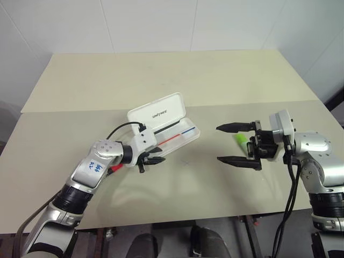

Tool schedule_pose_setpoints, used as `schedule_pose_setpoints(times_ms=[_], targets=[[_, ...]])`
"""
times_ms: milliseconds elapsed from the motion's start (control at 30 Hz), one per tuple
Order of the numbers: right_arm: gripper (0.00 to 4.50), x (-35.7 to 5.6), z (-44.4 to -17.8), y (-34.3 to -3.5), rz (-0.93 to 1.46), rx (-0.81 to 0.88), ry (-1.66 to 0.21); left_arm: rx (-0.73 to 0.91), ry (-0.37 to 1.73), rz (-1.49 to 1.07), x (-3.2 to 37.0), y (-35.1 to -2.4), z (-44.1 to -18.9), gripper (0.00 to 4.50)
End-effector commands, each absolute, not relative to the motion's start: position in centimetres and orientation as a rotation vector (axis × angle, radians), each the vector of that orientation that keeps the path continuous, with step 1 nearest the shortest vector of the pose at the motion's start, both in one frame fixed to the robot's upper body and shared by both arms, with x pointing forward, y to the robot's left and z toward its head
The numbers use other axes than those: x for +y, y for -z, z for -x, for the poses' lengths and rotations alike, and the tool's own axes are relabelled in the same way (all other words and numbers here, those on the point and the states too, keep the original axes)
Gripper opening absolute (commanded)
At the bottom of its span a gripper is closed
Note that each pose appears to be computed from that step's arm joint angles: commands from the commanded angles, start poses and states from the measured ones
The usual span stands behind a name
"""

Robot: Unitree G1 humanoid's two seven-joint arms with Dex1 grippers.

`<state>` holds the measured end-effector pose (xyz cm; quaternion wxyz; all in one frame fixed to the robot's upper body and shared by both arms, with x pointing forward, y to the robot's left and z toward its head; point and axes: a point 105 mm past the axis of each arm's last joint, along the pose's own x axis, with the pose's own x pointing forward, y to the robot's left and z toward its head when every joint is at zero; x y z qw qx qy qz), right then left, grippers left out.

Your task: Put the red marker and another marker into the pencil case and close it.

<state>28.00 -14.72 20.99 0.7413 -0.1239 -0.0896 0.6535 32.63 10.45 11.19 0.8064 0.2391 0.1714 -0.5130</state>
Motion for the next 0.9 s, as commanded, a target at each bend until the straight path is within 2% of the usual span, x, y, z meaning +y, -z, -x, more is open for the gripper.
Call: schedule_pose_setpoints(times_ms=[33, 133, 167, 467, 600, 900], targets=[[4.50, -14.7, -27.9, -22.4, 0.310, -0.244, -1.442, 0.453, 1.097, -0.546, 11.2, -10.3, -32.5, 0.88], [4.50, -14.5, -28.0, -22.7, 0.318, -0.253, -1.446, 0.462, 1.125, -0.549, 10.8, -10.3, -32.1, 0.08], [4.50, -14.5, -28.0, -22.8, 0.320, -0.255, -1.446, 0.467, 1.129, -0.550, 10.7, -10.2, -32.0, 0.02], [4.50, -14.8, -28.2, -23.0, 0.331, -0.251, -1.446, 0.473, 1.232, -0.529, 9.4, -9.7, -30.4, 0.02], [4.50, -14.7, -28.4, -22.9, 0.326, -0.236, -1.448, 0.430, 1.333, -0.516, 8.3, -10.7, -29.4, 0.02], [4.50, -15.0, -28.0, -22.6, 0.307, -0.200, -1.458, 0.372, 1.501, -0.633, 6.7, -11.2, -27.9, 0.02]])
